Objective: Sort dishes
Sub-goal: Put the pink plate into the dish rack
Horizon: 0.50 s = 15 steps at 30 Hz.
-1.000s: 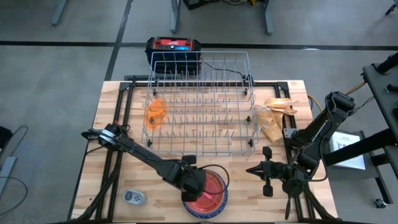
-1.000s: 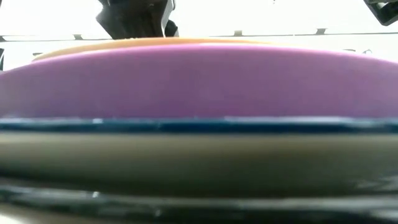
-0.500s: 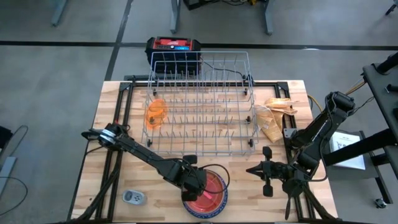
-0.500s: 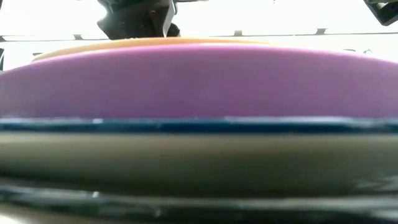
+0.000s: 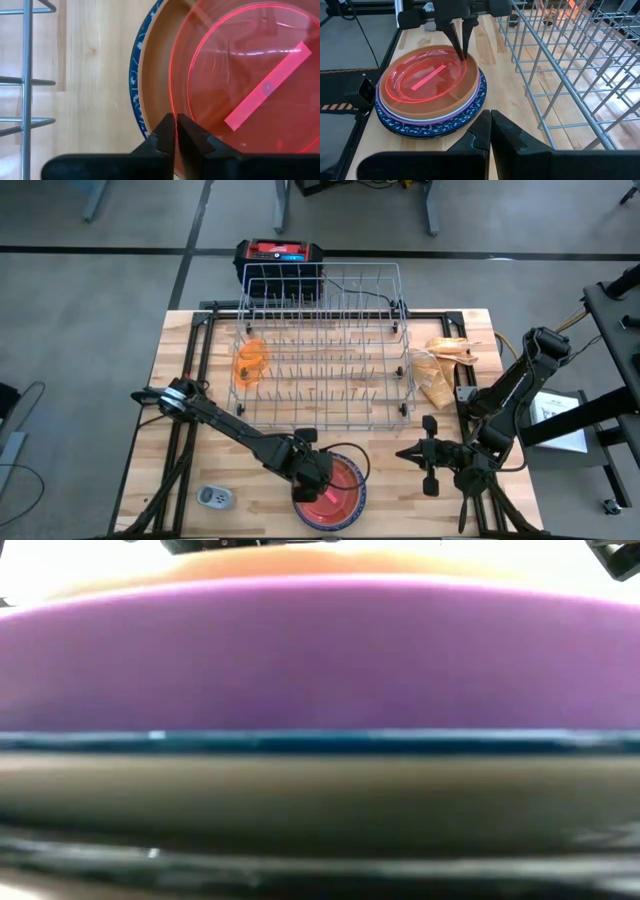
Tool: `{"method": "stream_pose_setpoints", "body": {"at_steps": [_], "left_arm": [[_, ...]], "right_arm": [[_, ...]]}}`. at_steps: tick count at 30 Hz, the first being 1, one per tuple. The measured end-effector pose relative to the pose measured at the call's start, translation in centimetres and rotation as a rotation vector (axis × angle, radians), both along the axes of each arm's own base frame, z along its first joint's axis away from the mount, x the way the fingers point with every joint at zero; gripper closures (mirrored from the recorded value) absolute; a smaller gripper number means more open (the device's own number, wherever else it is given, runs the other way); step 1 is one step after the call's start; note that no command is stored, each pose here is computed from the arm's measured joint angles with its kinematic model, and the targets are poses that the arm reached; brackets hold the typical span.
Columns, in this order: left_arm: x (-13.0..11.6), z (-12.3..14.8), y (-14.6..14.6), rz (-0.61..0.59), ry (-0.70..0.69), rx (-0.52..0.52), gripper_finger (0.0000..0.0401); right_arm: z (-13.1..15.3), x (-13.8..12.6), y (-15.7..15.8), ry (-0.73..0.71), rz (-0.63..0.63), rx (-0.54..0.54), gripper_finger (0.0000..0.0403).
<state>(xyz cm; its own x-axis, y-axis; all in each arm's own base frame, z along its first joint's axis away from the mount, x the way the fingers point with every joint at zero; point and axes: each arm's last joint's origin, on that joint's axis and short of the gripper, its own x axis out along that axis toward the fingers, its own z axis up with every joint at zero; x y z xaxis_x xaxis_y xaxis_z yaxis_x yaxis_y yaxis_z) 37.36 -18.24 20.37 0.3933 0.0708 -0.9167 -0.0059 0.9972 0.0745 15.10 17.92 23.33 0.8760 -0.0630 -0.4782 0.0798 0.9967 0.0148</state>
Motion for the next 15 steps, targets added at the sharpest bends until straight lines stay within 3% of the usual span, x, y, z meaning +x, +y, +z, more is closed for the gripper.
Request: {"method": "stream_pose_setpoints", "body": {"at_steps": [7,15], "left_arm": [[0.0,1.4,0.0,0.002,0.014,0.018,0.0400],[0.0,5.7,0.0,-0.016,0.007,0.106,0.0401]], "right_arm": [[0.0,0.0,0.0,0.000,0.000,0.000,0.0403],[0.0,0.0,0.0,0.000,0.000,0.000,0.0403]]}}
